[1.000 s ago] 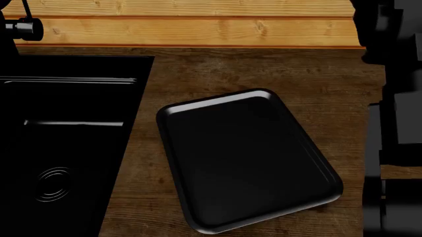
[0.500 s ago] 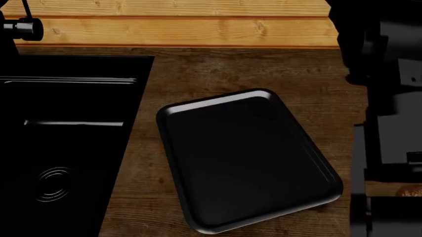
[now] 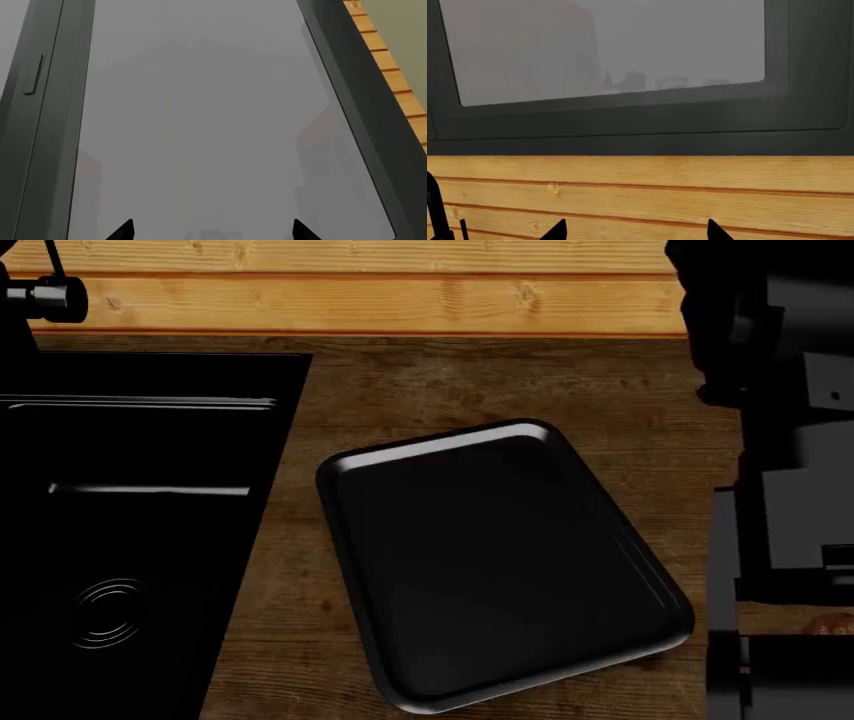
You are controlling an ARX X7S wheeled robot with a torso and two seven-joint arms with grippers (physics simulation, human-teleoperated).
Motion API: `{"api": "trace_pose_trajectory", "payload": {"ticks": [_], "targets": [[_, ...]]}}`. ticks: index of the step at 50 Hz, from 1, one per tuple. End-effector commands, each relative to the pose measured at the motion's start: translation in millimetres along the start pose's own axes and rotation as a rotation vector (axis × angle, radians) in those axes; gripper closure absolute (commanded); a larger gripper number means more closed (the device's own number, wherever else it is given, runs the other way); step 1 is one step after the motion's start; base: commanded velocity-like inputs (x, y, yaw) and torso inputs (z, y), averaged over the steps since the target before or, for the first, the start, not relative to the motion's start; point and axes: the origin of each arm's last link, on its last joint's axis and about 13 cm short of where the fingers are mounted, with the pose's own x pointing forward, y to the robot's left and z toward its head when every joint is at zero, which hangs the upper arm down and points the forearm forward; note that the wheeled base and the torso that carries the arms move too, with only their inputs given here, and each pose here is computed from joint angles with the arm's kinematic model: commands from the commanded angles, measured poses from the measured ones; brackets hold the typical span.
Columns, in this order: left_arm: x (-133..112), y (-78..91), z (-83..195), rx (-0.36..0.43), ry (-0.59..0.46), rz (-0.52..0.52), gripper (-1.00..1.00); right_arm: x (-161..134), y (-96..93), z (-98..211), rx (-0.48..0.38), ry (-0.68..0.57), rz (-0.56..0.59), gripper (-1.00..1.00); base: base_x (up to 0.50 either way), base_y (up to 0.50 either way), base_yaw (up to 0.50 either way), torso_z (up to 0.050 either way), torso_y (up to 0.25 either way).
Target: Move the fresh-baked cupcake off the tray onto the counter, and place the bowl used for mixing into the sink.
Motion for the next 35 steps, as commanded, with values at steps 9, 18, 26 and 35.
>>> {"api": "trace_pose_trajectory", "payload": {"ticks": [9,18,26,35], "targets": [[0.0,0.6,0.6,-0.007,-0.004,0.007,-1.00,-2.8,-0.3,-2.9,0.017,0.008,-0.018,-1.00,-0.50,0.00,0.00,0.000,0.000],[0.7,0.4,1.4,-0.006,-0.006,0.006,-1.00,-3.6,0.2,-4.2,0.017,0.017,-0.011,-1.00,-0.48,0.19,0.00,0.000,0.000],[0.3,0.6,1.4,-0.010,-0.006,0.008,-1.00,-4.6,0.5,-4.3,0.014,0.018,0.006,-1.00,-0.28,0.50,0.00,0.000,0.000],[0.3,0.1,1.7,-0.011,-0.006,0.007,-1.00,-4.4,0.1,-2.5,0.007,0.018,0.004,-1.00,-0.21,0.50,0.00,0.000,0.000]]}}
